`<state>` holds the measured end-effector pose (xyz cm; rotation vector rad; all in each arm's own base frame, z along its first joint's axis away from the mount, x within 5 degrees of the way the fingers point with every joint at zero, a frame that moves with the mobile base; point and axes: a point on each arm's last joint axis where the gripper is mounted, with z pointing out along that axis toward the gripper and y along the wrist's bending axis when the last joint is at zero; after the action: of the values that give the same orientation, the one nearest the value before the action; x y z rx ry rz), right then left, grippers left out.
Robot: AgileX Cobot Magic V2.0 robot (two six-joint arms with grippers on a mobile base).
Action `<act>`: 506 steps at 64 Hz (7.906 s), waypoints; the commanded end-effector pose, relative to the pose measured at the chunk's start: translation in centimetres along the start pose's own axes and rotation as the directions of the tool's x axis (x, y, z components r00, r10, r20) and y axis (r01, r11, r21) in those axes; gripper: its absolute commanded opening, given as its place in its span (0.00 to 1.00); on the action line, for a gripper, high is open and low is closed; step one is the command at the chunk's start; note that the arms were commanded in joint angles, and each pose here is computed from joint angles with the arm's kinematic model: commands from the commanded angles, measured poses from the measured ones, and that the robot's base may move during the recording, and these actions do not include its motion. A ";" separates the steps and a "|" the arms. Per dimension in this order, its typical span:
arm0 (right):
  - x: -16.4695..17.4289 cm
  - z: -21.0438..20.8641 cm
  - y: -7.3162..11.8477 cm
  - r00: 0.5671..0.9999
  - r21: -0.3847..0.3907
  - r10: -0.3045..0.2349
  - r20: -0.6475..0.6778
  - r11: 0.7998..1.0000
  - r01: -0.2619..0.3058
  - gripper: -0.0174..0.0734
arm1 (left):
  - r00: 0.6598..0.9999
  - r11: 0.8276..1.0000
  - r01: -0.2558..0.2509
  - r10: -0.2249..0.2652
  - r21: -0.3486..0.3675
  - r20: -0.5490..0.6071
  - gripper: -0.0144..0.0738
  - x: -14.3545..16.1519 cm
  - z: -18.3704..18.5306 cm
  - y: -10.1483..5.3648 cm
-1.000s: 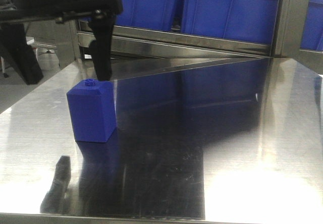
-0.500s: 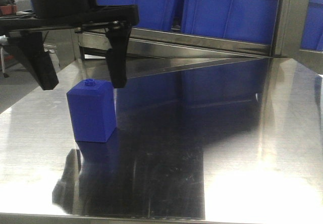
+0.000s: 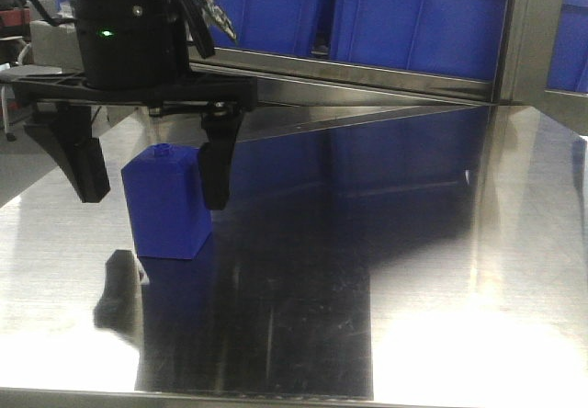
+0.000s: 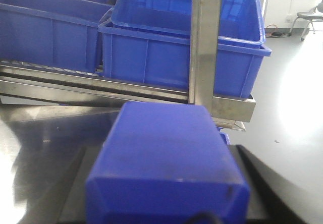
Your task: Pick and sort blue part to right shelf
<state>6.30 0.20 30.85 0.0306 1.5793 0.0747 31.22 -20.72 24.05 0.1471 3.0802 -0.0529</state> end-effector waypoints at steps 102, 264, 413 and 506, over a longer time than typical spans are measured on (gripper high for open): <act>-1.7 -0.1 0.0 0.994 0.003 -0.017 0.111 1.000 0.017 0.67 | 0.936 0.918 -0.334 0.297 0.213 0.186 0.56 2.1 -6.6 -1.3; -1.7 -0.1 0.0 0.994 0.003 -0.017 0.111 1.000 0.017 0.67 | 0.049 0.992 -0.119 -0.036 0.041 0.998 0.56 24.1 -10.3 16.3; -1.7 -0.1 0.0 0.994 0.003 -0.017 0.111 1.000 0.017 0.67 | 0.048 0.992 -0.117 -0.036 0.041 0.998 0.56 24.1 -10.3 16.3; -1.7 -0.1 0.0 0.994 0.003 -0.017 0.111 1.000 0.017 0.67 | 0.048 0.992 -0.117 -0.036 0.041 0.998 0.56 24.1 -10.3 16.3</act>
<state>6.30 0.20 30.83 0.0282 1.5816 0.0718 8.31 -1.99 30.62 0.1421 1.6668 -0.2229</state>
